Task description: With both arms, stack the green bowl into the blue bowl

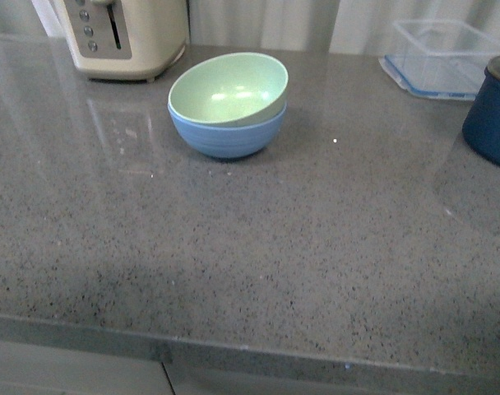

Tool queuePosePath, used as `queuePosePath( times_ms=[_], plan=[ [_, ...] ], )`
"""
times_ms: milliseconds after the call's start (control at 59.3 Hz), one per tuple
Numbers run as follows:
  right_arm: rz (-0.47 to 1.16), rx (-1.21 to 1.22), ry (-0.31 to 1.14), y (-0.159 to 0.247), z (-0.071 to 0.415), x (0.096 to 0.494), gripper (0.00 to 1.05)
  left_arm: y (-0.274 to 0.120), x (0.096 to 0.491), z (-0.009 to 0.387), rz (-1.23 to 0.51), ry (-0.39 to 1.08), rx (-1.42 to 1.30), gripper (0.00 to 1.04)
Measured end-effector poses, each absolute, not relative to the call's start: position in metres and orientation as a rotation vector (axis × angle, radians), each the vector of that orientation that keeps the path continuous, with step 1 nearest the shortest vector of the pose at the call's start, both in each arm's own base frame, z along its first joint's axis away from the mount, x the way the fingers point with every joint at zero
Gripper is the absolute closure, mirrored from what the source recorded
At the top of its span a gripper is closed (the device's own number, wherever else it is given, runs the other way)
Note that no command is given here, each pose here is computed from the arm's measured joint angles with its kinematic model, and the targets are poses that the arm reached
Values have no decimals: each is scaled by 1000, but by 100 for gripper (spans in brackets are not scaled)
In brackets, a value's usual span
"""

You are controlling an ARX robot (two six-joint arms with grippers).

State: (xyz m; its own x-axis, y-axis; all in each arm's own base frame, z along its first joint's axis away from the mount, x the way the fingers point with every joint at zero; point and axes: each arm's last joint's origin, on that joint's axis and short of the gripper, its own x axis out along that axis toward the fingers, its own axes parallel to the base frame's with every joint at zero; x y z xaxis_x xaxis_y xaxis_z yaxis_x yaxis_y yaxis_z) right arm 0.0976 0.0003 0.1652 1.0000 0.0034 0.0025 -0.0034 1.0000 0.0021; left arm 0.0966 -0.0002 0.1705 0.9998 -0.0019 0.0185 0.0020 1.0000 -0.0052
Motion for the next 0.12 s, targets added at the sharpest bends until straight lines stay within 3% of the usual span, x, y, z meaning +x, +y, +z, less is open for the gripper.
queuePosePath(
  times_ms=[118],
  plan=[
    [3, 2, -2, 0, 165, 98, 10, 0, 97, 171, -2, -18, -5, 7]
  ],
)
